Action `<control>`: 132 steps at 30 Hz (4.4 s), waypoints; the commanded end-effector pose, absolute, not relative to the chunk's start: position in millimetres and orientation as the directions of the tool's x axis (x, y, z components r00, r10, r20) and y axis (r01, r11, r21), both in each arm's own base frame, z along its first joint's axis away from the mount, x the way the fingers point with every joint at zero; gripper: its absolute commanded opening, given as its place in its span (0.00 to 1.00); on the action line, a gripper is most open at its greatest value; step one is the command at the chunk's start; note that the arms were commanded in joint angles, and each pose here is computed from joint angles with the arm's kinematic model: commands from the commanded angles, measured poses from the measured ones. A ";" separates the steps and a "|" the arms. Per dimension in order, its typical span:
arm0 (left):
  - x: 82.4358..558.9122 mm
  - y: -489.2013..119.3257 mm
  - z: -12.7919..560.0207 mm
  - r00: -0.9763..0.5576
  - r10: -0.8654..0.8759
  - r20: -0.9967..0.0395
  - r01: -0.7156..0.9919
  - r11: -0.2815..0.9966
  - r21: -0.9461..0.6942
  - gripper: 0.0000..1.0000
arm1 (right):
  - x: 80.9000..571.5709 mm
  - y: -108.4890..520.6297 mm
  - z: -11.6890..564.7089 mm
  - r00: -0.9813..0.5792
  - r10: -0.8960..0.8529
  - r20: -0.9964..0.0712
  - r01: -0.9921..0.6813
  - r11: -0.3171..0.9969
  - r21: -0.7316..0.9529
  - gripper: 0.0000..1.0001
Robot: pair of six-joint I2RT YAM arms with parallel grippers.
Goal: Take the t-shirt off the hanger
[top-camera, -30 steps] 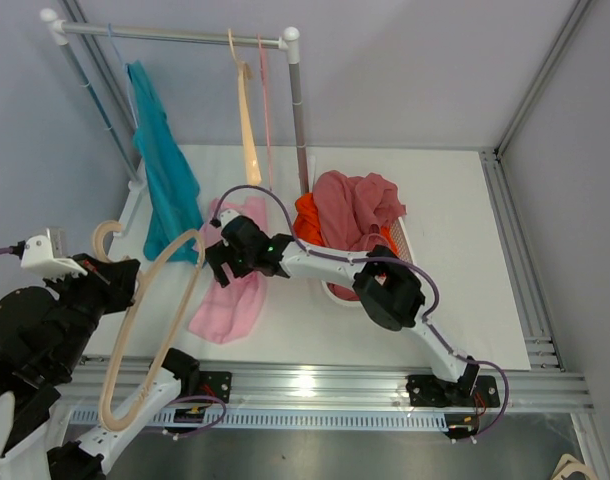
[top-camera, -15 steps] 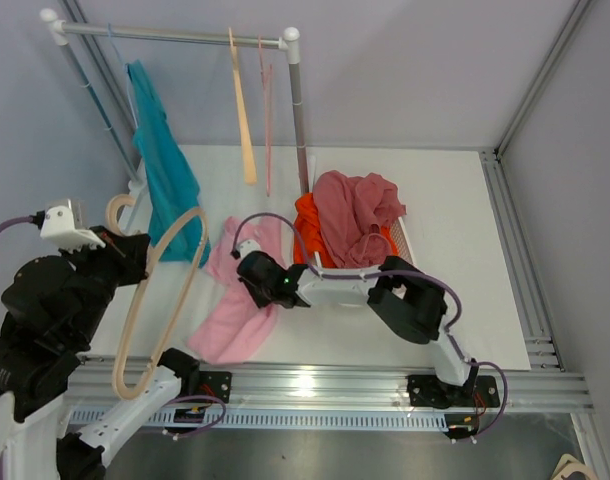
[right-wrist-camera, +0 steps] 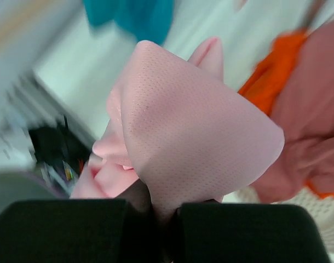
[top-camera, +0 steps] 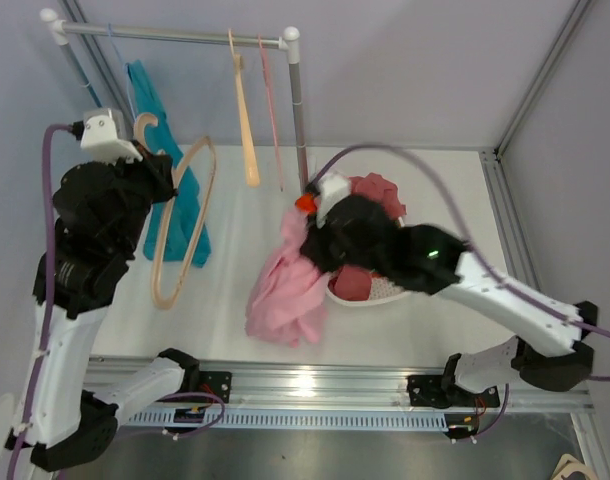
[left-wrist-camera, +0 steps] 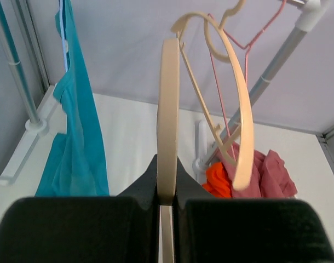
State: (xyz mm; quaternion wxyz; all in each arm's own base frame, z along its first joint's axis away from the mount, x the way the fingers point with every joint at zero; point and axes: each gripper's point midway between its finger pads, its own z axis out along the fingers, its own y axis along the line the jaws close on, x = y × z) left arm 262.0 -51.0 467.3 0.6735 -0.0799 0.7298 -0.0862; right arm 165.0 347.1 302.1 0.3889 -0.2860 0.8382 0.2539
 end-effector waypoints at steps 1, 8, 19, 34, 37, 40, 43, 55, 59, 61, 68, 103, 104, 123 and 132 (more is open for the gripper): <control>290.8 -52.4 509.1 0.072 -0.266 -0.961 0.035 0.964 -0.264 0.01 | 203.0 277.1 369.0 -0.472 -0.193 -0.860 -0.543 0.832 0.112 0.00; 343.7 -49.2 535.5 0.161 -0.222 -0.962 0.044 0.975 -0.217 0.01 | 278.3 229.4 373.6 -0.500 -0.111 -0.859 -0.409 0.905 0.121 0.00; 411.4 -45.1 555.1 0.218 -0.141 -0.966 0.047 0.990 -0.134 0.01 | 334.4 198.7 95.3 -0.860 -0.098 -0.500 -0.192 0.971 0.141 0.00; 493.5 -64.7 559.3 0.199 -0.149 -0.969 0.141 0.982 -0.123 0.01 | 311.6 174.9 90.2 -0.859 -0.042 -0.510 -0.121 0.985 0.123 0.92; 508.0 -71.2 548.2 0.177 -0.144 -0.974 0.164 0.980 -0.115 0.01 | 311.6 177.4 143.3 -0.792 -0.018 -0.611 -0.159 0.971 0.177 0.94; 518.1 -75.7 542.5 0.163 -0.148 -0.975 0.180 0.977 -0.118 0.01 | 307.5 181.5 197.2 -0.718 0.007 -0.696 -0.217 0.948 0.233 0.95; 528.7 -79.6 529.8 0.136 -0.154 -0.979 0.191 0.974 -0.126 0.01 | 301.7 186.1 238.8 -0.656 0.021 -0.754 -0.279 0.922 0.268 0.95; 540.3 -89.1 483.3 0.020 -0.147 -0.989 0.171 0.975 -0.141 0.48 | 286.4 186.2 299.8 -0.537 0.063 -0.841 -0.371 0.878 0.303 0.97; 517.3 -82.9 501.3 0.047 -0.141 -0.989 0.164 0.978 -0.132 0.69 | 288.7 192.3 295.4 -0.546 0.068 -0.835 -0.381 0.867 0.320 0.97; 492.7 -70.2 527.0 0.111 -0.126 -0.986 0.124 0.986 -0.112 0.74 | 289.9 196.1 293.2 -0.553 0.065 -0.830 -0.390 0.861 0.327 0.97; 432.1 -0.9 535.4 0.195 -0.072 -0.978 -0.204 0.973 -0.112 0.81 | 298.0 213.5 292.6 -0.554 0.073 -0.829 -0.432 0.826 0.362 0.97; 560.7 118.3 471.1 0.076 -0.120 -0.990 -0.413 0.900 -0.141 0.25 | 317.6 235.7 283.3 -0.620 0.028 -0.784 -0.446 0.810 0.382 0.97; 559.5 120.1 475.8 0.089 -0.111 -0.990 -0.417 0.899 -0.138 0.24 | 316.7 235.8 284.8 -0.619 0.034 -0.785 -0.445 0.808 0.386 0.97; 501.4 49.1 550.1 0.211 -0.035 -0.977 -0.351 0.930 -0.110 0.01 | 302.6 234.0 294.0 -0.615 0.028 -0.788 -0.469 0.791 0.394 0.97; 438.6 31.6 602.9 0.347 -0.043 -0.937 -0.265 0.954 -0.142 0.01 | 277.1 238.8 298.5 -0.607 0.020 -0.794 -0.484 0.784 0.390 0.97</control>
